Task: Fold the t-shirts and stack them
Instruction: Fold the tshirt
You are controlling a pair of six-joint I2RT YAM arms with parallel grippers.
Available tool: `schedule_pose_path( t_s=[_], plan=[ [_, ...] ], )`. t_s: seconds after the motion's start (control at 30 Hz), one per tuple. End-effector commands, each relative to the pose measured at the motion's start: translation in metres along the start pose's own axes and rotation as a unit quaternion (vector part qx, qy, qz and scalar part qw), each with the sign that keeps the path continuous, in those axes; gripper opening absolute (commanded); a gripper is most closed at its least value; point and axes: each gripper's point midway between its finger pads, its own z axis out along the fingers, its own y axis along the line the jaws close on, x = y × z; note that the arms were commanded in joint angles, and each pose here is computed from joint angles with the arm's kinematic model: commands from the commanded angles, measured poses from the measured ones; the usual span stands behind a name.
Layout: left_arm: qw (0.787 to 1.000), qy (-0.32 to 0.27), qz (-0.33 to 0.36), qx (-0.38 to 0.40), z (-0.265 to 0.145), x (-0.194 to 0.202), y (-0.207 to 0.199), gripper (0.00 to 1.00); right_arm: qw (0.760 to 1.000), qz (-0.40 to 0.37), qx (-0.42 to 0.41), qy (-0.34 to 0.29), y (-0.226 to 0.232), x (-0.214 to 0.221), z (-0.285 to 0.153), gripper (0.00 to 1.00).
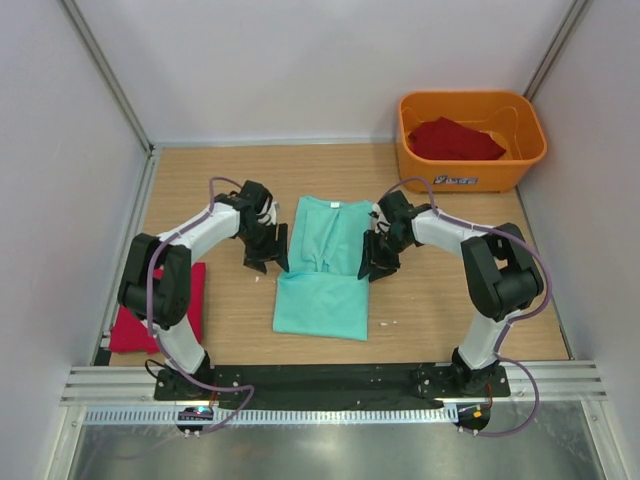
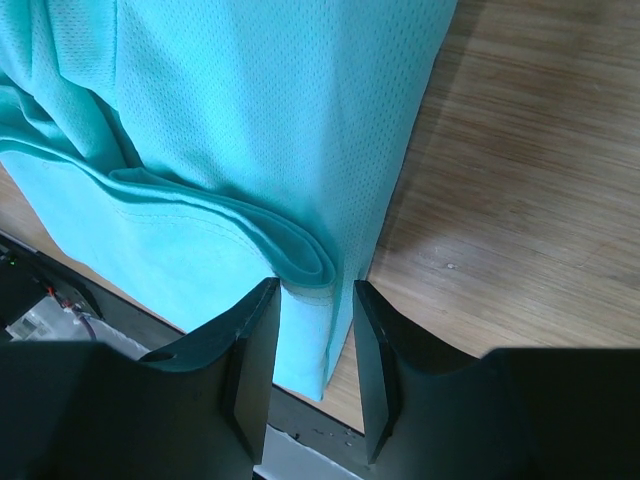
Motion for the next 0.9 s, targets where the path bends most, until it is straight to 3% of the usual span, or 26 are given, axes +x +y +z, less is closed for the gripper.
schedule_pose_path(
  t_s=[0.0, 0.2, 0.53, 0.73, 0.87],
  plan=[
    [0.999, 0.006, 0.021, 0.033, 0.010, -0.006, -0.010, 0.64, 1.000, -0.013, -0.014, -0.018, 0.012, -0.013, -0.004, 0.41],
    [0.998, 0.016, 0.020, 0.049, 0.018, -0.007, -0.015, 0.63, 1.000, -0.012, -0.015, -0.017, 0.013, -0.013, -0.003, 0.40],
    [0.997, 0.027, 0.019, 0.066, 0.022, -0.004, -0.020, 0.52, 1.000, -0.013, -0.020, -0.018, 0.021, -0.016, -0.002, 0.34],
    [0.996, 0.033, 0.016, 0.077, 0.025, -0.003, -0.023, 0.42, 1.000, -0.010, -0.020, -0.014, 0.020, -0.014, 0.003, 0.33],
    [0.996, 0.030, 0.016, 0.079, 0.024, -0.006, -0.024, 0.29, 1.000, -0.010, -0.014, -0.015, 0.018, -0.015, 0.005, 0.33]
  ],
)
